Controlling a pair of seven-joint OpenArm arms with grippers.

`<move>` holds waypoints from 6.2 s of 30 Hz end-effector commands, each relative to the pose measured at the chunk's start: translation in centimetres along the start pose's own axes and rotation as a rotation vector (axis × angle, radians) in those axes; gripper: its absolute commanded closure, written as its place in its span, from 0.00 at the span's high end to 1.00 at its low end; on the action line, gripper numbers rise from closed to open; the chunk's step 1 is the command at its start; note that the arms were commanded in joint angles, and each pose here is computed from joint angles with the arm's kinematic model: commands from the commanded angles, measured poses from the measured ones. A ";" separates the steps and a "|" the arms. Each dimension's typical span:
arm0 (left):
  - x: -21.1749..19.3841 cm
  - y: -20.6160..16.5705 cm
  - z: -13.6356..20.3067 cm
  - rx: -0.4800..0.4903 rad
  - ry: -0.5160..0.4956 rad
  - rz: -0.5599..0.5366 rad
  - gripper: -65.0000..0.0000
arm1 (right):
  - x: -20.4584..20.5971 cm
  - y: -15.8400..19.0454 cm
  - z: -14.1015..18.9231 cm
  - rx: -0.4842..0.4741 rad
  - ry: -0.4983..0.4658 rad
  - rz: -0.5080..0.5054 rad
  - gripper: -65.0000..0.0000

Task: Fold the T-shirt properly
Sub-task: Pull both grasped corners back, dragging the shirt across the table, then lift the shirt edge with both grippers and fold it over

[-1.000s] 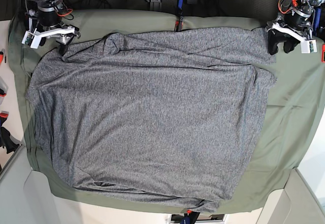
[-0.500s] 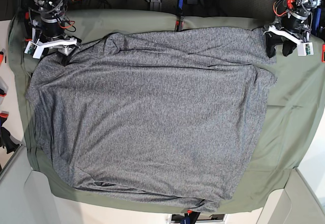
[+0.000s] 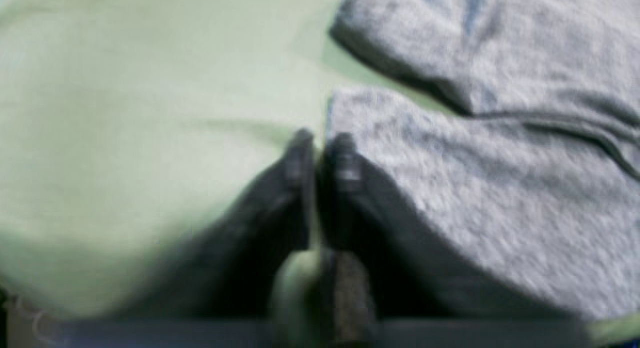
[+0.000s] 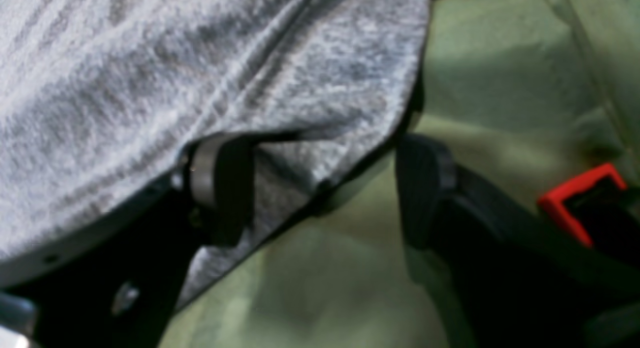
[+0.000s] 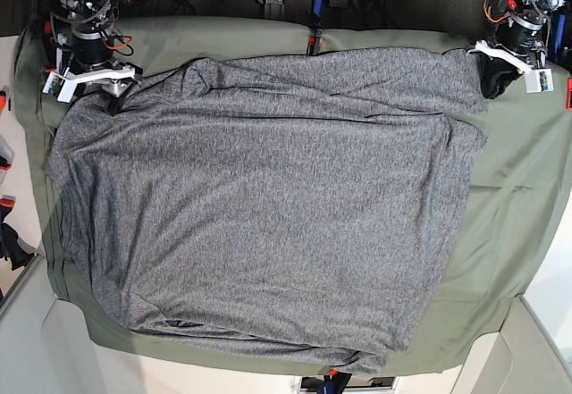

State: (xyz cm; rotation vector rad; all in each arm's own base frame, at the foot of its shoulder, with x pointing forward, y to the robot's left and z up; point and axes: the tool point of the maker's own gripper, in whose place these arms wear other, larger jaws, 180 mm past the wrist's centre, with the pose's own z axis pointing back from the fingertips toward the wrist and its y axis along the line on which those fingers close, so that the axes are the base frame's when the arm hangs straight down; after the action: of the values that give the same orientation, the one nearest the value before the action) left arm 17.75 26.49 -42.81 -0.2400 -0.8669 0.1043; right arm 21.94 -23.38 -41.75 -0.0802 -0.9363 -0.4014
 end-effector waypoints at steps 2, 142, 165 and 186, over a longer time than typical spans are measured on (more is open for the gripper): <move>-2.9 -1.1 0.3 -0.048 0.124 -0.011 0.00 | 0.6 0.5 0.1 0.014 -0.034 0.046 0.60; 21.0 1.9 -9.6 0.059 -0.129 -0.189 0.00 | 14.5 2.0 -10.0 0.132 -0.131 -0.185 0.00; 24.1 -0.8 -9.0 -0.208 -0.135 -0.086 0.49 | 15.2 3.7 -9.8 0.272 -0.111 -0.169 0.52; 13.6 -0.6 -8.6 -0.067 -0.049 0.067 0.49 | 11.7 0.6 -8.4 0.130 -0.084 -0.206 0.52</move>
State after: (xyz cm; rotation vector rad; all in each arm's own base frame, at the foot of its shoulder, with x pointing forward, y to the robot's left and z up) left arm 32.36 26.73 -39.23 -0.3280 -0.8670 0.1508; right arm 34.18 -27.36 -38.64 0.1365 -1.0081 -0.5310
